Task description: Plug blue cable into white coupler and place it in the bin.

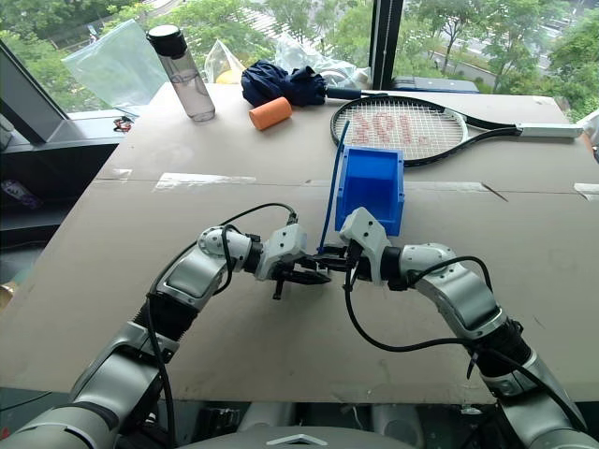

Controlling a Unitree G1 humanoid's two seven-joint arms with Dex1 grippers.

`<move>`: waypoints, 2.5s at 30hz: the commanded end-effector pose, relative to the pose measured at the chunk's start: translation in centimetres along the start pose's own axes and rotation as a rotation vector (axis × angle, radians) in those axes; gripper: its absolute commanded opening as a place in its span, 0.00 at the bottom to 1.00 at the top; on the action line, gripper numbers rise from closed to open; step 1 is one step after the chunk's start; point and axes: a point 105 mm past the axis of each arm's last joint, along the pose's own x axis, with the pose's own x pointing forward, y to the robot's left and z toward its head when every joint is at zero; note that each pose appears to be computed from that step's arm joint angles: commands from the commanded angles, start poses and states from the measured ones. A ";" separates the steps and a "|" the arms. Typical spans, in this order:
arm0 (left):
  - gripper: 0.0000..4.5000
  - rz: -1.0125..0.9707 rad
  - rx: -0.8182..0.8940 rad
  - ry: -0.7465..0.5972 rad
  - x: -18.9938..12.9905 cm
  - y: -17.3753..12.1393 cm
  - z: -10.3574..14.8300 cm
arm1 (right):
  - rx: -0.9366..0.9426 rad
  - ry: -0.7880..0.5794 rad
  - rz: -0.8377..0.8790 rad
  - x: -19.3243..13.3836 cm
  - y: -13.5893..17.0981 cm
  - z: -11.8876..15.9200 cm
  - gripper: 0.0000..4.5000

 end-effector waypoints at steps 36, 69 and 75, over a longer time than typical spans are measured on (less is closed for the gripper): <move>0.12 -0.019 0.040 0.017 -0.2 0.0 0.6 | -0.038 0.237 0.192 0.4 1.9 -3.5 0.00; 1.00 0.420 -0.185 -0.317 -8.8 -1.6 4.0 | 0.312 -0.204 -0.376 -5.2 -4.5 5.1 0.19; 1.00 0.457 -0.181 -0.314 -9.3 -2.9 4.0 | 0.437 -0.229 -0.530 -6.5 -10.9 7.8 0.74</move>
